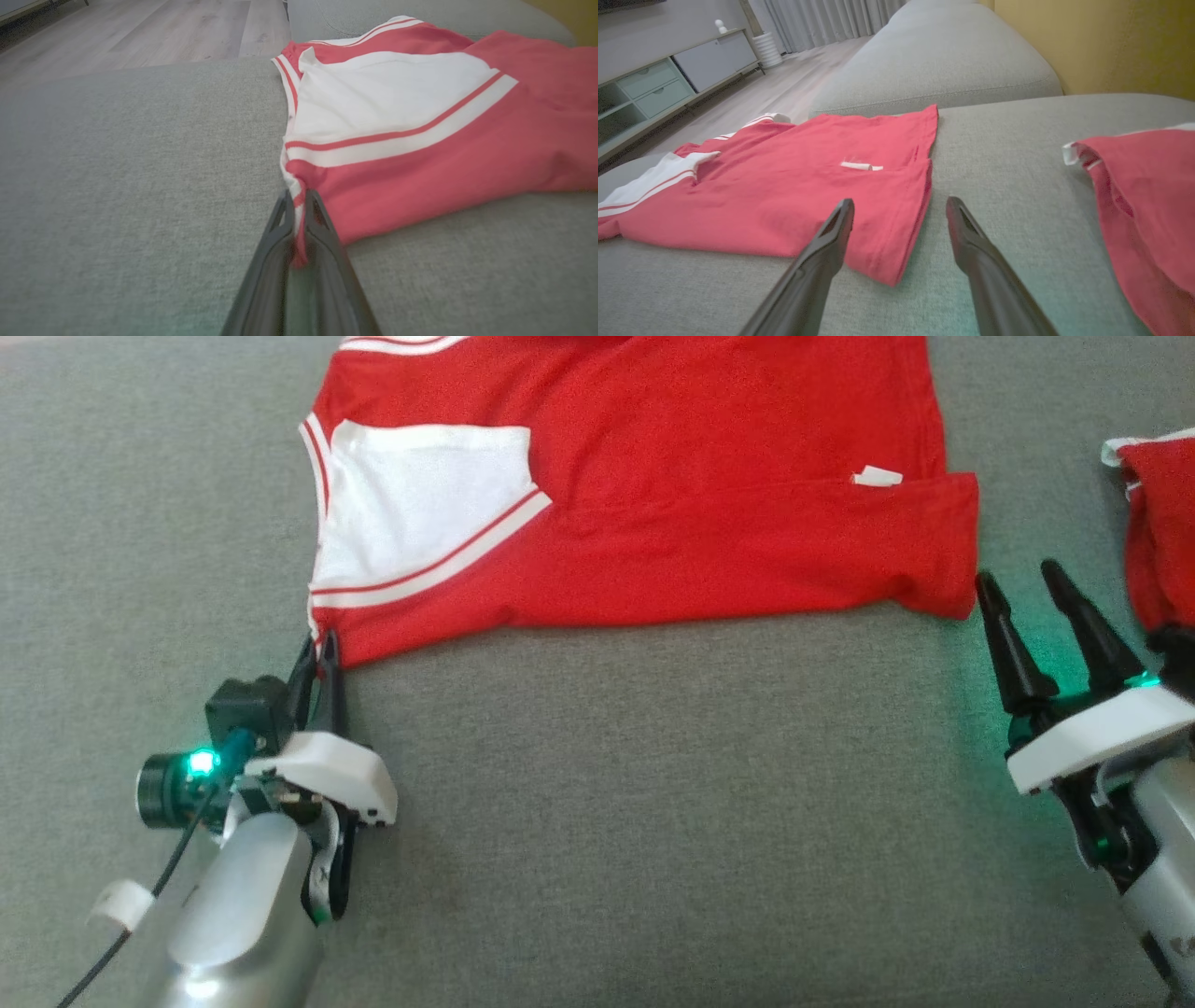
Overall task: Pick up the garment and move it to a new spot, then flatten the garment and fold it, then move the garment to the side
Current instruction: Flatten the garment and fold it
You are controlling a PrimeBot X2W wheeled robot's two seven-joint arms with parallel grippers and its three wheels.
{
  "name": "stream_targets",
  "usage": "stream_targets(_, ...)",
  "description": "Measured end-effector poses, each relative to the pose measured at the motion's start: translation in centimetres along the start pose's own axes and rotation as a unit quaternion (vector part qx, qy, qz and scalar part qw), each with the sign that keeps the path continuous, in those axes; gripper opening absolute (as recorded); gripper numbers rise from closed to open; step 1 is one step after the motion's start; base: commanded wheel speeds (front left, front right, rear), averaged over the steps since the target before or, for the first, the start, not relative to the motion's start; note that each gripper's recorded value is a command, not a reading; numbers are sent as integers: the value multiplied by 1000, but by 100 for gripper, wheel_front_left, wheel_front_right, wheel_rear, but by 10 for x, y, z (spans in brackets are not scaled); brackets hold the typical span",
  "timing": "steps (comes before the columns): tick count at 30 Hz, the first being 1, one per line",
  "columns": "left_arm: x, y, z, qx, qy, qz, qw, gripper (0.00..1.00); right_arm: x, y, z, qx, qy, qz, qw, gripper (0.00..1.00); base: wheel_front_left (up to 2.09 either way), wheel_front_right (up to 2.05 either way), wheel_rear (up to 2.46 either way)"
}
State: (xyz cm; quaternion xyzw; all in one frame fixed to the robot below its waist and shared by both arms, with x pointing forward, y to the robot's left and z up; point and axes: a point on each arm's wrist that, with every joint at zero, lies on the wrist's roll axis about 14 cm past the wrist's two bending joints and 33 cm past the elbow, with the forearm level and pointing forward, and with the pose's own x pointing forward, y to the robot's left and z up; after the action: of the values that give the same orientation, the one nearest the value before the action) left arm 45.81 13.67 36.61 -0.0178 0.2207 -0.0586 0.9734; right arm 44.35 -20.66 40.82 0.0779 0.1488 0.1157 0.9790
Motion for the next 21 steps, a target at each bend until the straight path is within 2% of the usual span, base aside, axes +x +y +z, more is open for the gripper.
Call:
stream_targets(10, -16, 10, 22, 7, -51, 8, 999, 0, 12, 2, -43, 19, 74, -14, 997, 100, 0, 0, 0)
stream_targets(11, -16, 10, 22, 8, -52, 8, 999, 0, 15, 5, -44, 21, 79, -11, 997, 89, 0, 0, 0)
stream_targets(12, -17, 11, 22, 10, -52, 8, 999, 0, 18, 7, -44, 23, 81, -8, 996, 50, 0, 0, 0)
stream_targets(14, -19, 11, 22, 12, -52, 8, 999, 0, 22, 12, -44, 26, 84, -3, 996, 0, 0, 0, 0)
stream_targets(18, -23, 12, 27, 15, -59, 7, 998, 0, 18, 13, -46, 27, 92, 0, 995, 0, 0, 0, 0)
stream_targets(21, -31, 10, 39, 12, -84, 2, 996, 0, 8, 2, -35, 14, 85, -6, 996, 0, 0, 0, 0)
